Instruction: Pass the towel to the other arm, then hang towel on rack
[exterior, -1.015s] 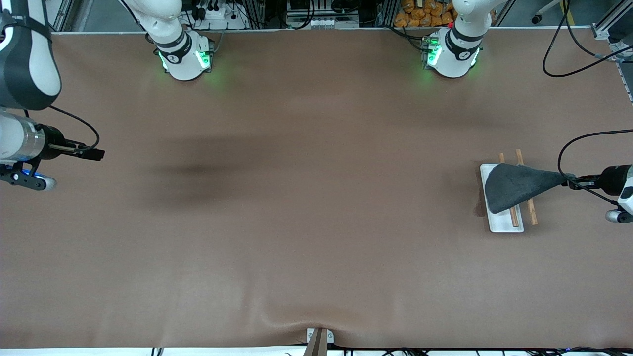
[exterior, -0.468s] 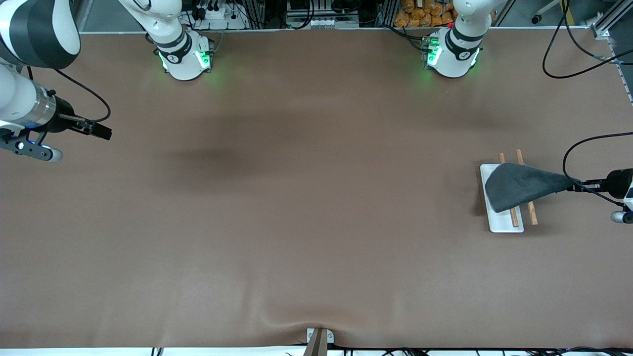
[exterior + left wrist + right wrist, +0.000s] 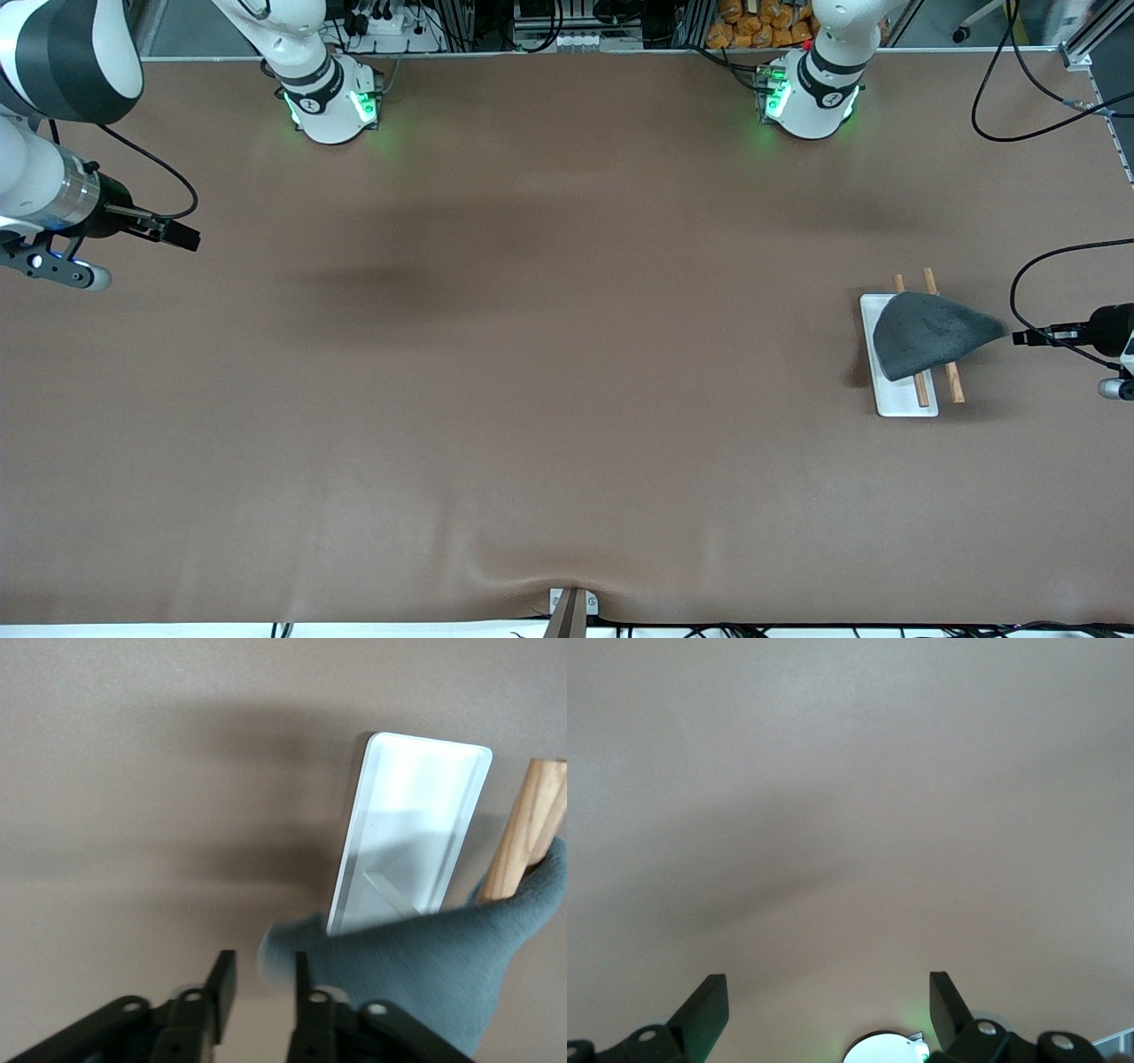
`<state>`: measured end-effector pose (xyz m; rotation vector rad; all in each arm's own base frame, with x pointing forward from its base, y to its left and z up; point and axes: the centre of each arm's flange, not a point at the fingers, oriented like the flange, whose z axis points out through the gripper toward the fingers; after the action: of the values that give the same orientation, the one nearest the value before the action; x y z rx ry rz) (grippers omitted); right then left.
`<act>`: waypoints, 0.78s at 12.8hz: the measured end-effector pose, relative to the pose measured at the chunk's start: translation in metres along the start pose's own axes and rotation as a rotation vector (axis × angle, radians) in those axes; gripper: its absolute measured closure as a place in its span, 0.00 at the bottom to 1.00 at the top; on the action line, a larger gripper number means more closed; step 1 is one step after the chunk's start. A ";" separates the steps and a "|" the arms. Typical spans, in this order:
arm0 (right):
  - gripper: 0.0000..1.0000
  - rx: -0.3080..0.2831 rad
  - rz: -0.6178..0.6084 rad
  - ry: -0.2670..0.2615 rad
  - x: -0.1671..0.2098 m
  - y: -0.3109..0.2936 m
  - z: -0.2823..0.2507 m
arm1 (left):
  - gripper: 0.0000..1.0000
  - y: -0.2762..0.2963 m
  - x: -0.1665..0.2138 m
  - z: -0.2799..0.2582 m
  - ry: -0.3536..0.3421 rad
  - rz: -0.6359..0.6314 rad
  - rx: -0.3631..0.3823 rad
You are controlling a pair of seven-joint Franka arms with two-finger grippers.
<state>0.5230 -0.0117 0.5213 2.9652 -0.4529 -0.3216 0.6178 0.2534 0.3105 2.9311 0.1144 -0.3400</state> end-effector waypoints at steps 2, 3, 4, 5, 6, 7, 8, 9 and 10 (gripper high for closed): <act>0.00 0.003 0.002 0.000 0.000 0.001 0.000 | 0.35 -0.004 0.000 -0.002 0.008 0.034 0.001; 0.00 0.009 0.005 0.000 0.000 0.004 -0.001 | 0.24 -0.005 0.001 -0.009 0.026 0.053 0.006; 0.00 0.018 0.009 -0.001 0.000 0.008 -0.002 | 0.11 -0.003 0.003 -0.025 0.053 0.069 0.016; 0.00 0.027 0.012 -0.002 0.001 0.011 -0.002 | 0.02 0.003 0.003 -0.046 0.081 0.080 0.027; 0.00 0.034 0.014 -0.003 0.002 0.014 -0.002 | 0.00 0.015 0.000 -0.069 0.103 0.097 0.035; 0.00 0.038 0.013 -0.004 0.002 0.017 -0.002 | 0.00 0.037 -0.006 -0.097 0.125 0.124 0.046; 0.00 0.041 0.013 -0.002 0.003 0.018 -0.003 | 0.00 0.062 -0.015 -0.125 0.151 0.147 0.061; 0.00 0.043 0.013 0.006 0.003 0.019 -0.007 | 0.00 0.090 -0.025 -0.152 0.178 0.166 0.075; 0.00 0.047 0.013 0.019 0.003 0.019 -0.014 | 0.00 0.120 -0.036 -0.176 0.210 0.183 0.088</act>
<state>0.5239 -0.0292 0.5369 3.0068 -0.4834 -0.2851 0.6336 0.1682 0.5089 3.0256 -0.1435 -0.0095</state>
